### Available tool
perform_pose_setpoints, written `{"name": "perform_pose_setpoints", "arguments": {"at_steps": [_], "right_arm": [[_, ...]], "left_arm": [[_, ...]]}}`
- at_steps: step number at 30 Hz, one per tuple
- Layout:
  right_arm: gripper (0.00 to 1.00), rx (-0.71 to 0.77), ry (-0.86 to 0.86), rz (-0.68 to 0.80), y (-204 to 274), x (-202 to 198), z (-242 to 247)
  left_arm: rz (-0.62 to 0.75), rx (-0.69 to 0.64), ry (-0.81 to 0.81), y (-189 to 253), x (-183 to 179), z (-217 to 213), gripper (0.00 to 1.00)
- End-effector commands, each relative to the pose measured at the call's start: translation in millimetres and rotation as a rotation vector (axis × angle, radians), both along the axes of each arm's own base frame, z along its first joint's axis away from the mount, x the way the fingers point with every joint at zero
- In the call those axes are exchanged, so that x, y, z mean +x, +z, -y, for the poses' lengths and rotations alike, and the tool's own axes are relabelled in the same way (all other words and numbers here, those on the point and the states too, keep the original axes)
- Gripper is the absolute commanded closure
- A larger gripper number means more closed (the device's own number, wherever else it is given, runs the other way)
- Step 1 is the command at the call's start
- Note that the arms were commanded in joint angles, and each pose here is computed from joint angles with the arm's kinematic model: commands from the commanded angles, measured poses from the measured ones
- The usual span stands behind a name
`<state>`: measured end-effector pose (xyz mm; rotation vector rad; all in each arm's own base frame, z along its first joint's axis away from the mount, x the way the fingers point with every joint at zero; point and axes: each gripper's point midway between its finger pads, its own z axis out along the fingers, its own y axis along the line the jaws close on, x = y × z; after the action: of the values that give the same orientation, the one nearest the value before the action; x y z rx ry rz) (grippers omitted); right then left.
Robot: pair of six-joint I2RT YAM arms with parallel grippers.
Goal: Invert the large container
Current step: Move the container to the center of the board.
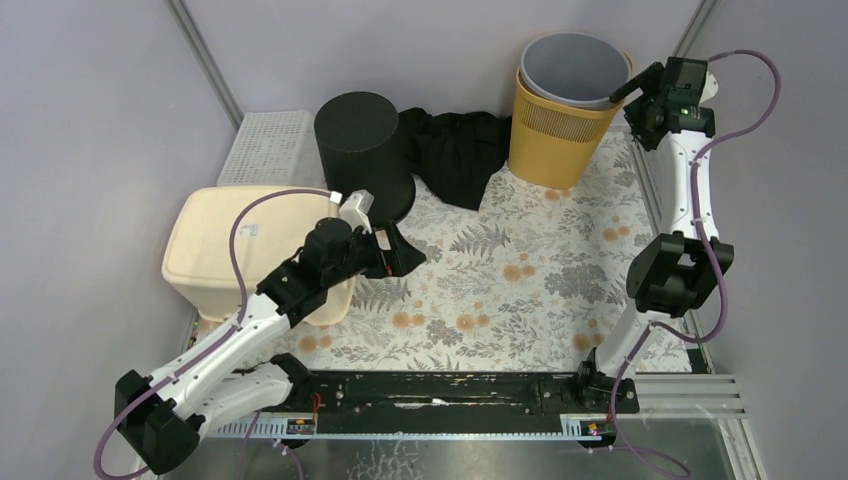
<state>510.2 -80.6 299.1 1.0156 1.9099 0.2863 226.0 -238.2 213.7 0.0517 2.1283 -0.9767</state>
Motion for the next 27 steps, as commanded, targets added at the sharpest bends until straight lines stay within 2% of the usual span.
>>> {"name": "perform_pose_setpoints", "arguments": {"at_steps": [1, 12, 24, 27], "right_arm": [[0.00, 0.016, 0.023, 0.051, 2, 22, 4], [0.00, 0.024, 0.079, 0.014, -21, 41, 1], [0.00, -0.015, 0.111, 0.203, 51, 7, -12], [0.00, 0.013, 0.141, 0.227, 57, 11, -18]], "left_arm": [[0.039, 0.014, 0.009, 12, 7, 0, 0.00], [0.030, 0.038, 0.015, 9, 11, 0, 0.00], [0.016, 0.036, 0.003, 3, 11, 4, 0.00], [0.017, 0.035, 0.000, 3, 12, 5, 0.00]]}}
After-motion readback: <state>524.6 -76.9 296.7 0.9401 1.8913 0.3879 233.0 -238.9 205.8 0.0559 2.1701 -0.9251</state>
